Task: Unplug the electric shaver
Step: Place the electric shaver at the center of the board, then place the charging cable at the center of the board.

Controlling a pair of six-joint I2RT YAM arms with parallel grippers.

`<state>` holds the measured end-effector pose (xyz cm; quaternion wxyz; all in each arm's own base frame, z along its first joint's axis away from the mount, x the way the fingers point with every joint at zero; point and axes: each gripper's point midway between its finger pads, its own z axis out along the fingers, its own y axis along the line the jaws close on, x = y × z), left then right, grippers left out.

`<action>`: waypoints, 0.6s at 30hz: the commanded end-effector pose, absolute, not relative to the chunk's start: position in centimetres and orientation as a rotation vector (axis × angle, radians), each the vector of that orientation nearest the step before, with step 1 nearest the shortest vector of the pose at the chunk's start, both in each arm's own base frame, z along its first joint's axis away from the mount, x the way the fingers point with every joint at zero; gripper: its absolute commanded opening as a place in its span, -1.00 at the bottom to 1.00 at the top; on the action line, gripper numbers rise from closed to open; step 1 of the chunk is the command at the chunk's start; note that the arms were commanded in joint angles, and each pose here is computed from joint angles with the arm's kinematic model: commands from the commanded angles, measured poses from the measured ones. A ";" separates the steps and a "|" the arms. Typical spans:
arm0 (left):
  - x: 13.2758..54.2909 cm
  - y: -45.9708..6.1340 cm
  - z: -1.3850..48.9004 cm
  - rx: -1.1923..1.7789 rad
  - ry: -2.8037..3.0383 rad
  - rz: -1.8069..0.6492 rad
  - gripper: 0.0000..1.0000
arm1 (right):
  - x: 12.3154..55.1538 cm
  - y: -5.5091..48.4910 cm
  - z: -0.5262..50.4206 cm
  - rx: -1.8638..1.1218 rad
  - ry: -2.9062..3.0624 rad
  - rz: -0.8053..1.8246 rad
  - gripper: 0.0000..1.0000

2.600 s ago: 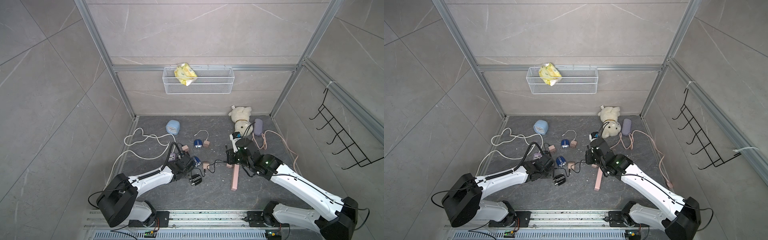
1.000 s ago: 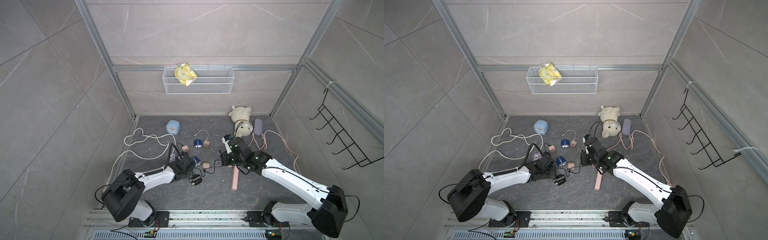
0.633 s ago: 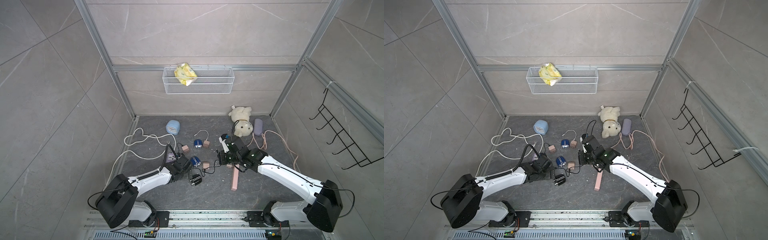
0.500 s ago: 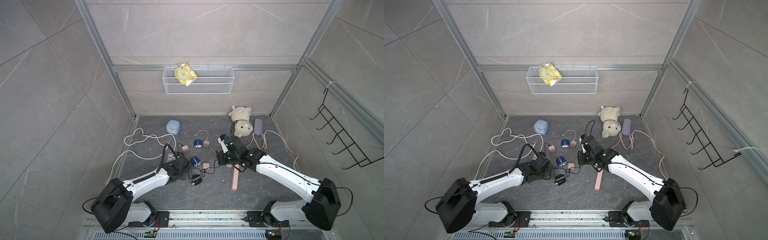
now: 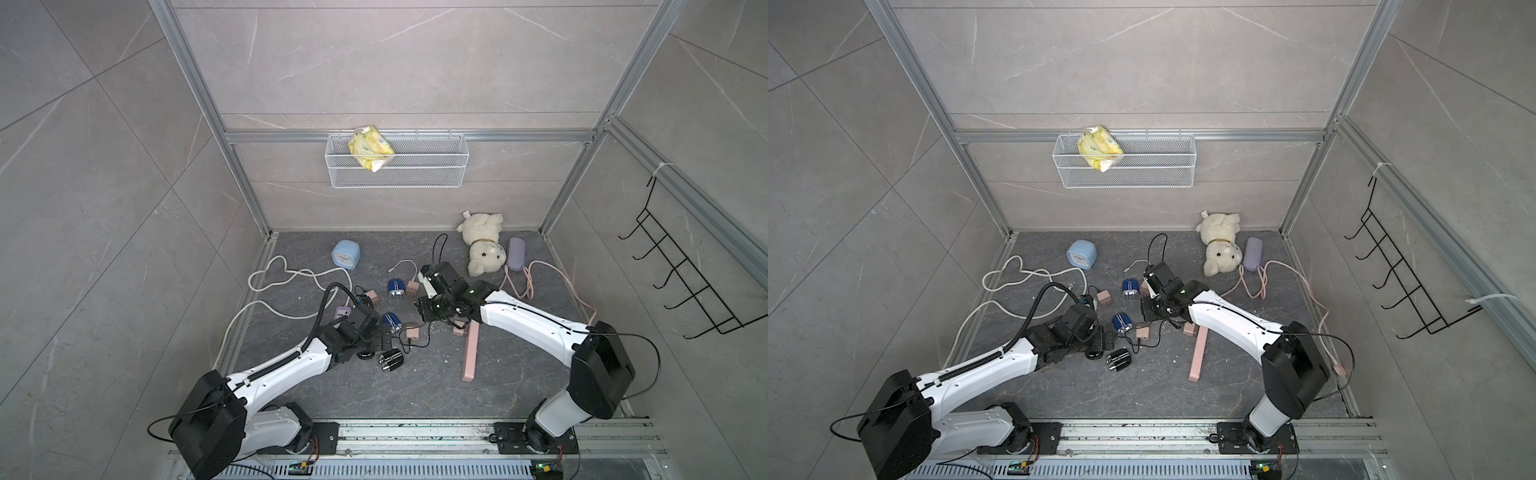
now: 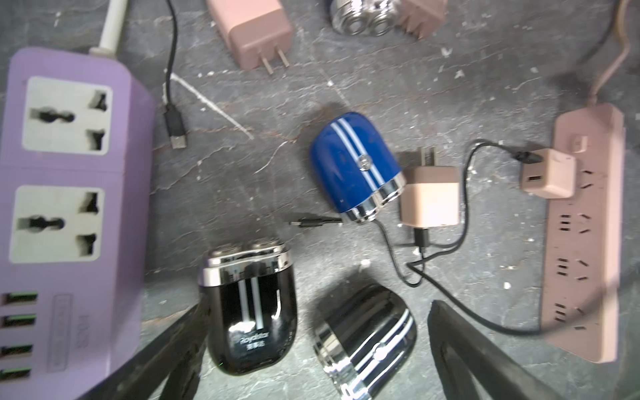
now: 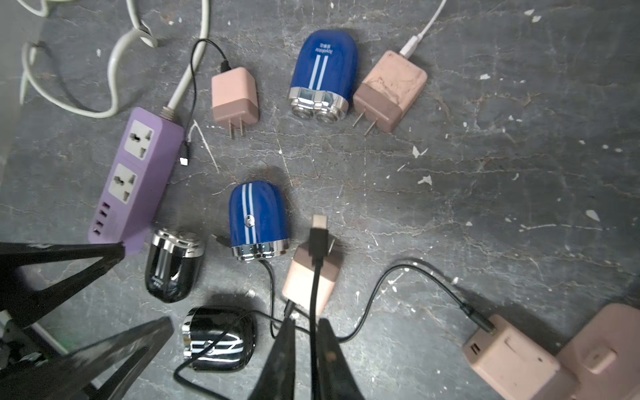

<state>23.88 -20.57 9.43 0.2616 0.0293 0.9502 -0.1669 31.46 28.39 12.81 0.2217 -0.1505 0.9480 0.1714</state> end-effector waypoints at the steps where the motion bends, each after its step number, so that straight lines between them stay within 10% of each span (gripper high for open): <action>1: 24.1 -22.0 11.4 0.140 2.517 -0.536 0.99 | 33.0 28.2 11.8 -0.417 2.641 0.388 -0.68; 9: 23.6 -22.1 11.8 0.156 2.503 -0.556 0.99 | 35.8 28.0 9.9 -0.348 2.683 0.360 -0.72; 18: 23.3 -22.6 13.4 0.214 2.452 -0.567 0.99 | 31.7 20.4 12.0 -0.207 2.722 0.100 0.18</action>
